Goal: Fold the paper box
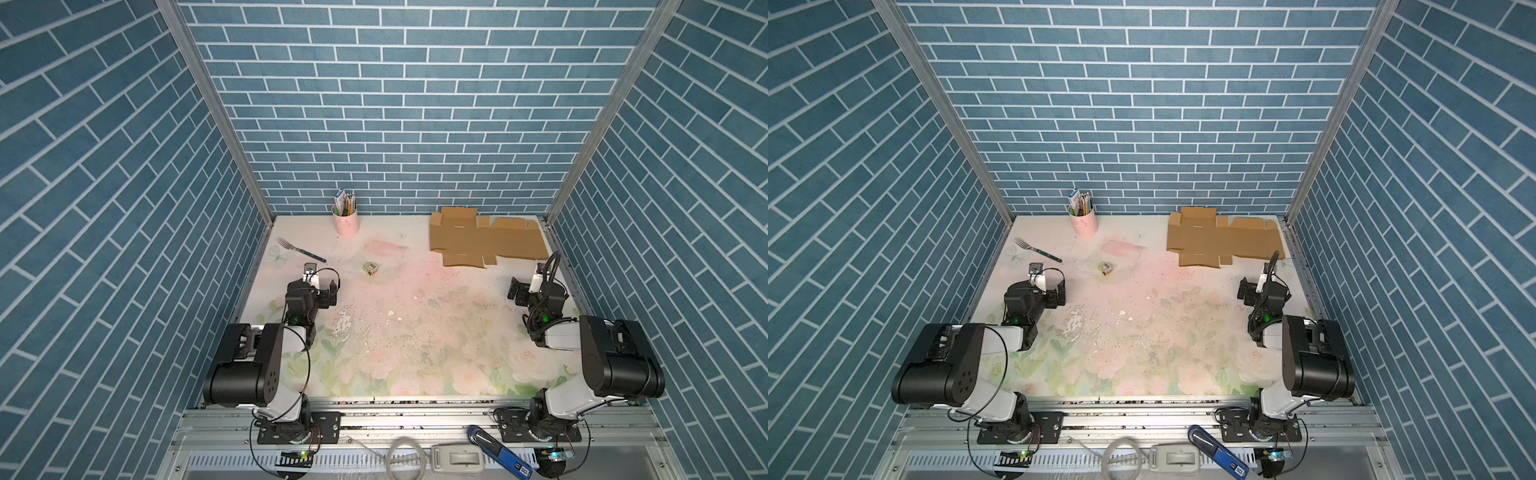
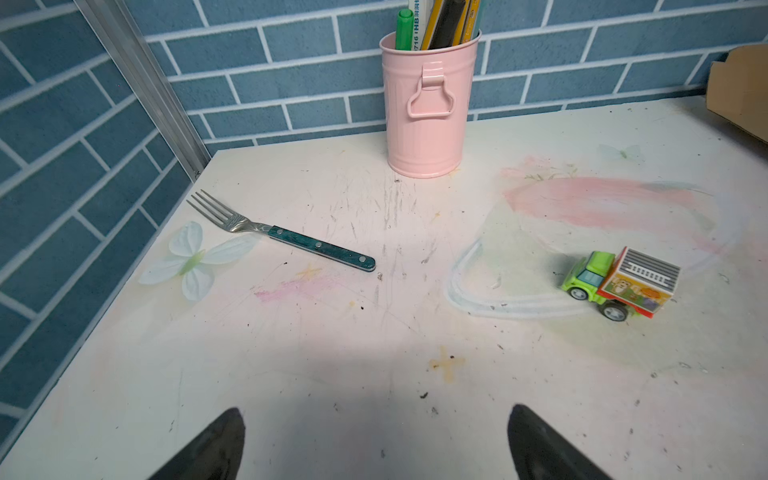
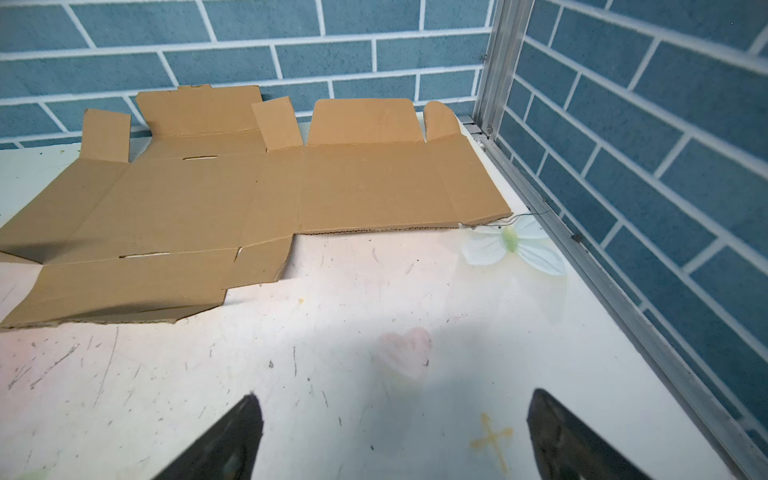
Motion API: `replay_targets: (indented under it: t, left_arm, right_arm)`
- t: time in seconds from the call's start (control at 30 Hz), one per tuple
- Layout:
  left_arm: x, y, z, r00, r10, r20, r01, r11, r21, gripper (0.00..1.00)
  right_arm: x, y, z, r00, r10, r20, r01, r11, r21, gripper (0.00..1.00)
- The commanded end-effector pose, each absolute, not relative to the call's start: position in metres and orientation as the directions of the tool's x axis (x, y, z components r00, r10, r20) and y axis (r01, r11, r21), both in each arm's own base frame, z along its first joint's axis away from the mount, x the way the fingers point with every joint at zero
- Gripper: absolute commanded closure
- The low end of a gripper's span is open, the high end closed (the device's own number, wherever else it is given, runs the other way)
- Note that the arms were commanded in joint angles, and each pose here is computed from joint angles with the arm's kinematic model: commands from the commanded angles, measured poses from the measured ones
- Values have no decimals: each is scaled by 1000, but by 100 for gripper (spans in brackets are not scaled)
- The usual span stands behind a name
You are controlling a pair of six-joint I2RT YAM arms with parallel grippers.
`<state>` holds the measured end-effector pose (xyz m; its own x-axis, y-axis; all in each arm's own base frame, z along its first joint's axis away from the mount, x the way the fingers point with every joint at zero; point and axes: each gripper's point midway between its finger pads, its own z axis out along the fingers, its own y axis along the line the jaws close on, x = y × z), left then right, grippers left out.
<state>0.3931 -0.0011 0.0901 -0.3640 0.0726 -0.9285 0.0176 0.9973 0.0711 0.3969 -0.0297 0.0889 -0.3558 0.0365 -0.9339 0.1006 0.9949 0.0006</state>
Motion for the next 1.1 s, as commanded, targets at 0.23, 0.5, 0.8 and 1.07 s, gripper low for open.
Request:
replay_targets:
  t: [0.23,0.5,0.8,1.07]
  left_arm:
    - [396,-2,93,-354,80,-932,25,997,76,0]
    - [396,-2,93,-354,79,-932,26,997,75,0]
    - [396,0,92,-358,74,-931,17,997,73,0]
    - [396,-1,91,-362,76,-929,16,997,75,1]
  right_arm:
    - [394,-27,89,-356,36,-934,93,996,3,1]
    - [394,-27,89,-358,37,-933,94,996,3,1]
    - [394,-27,88,-361,36,-932,91,996,3,1]
    - [395,-27,88,-365,35,-930,91,996,2,1]
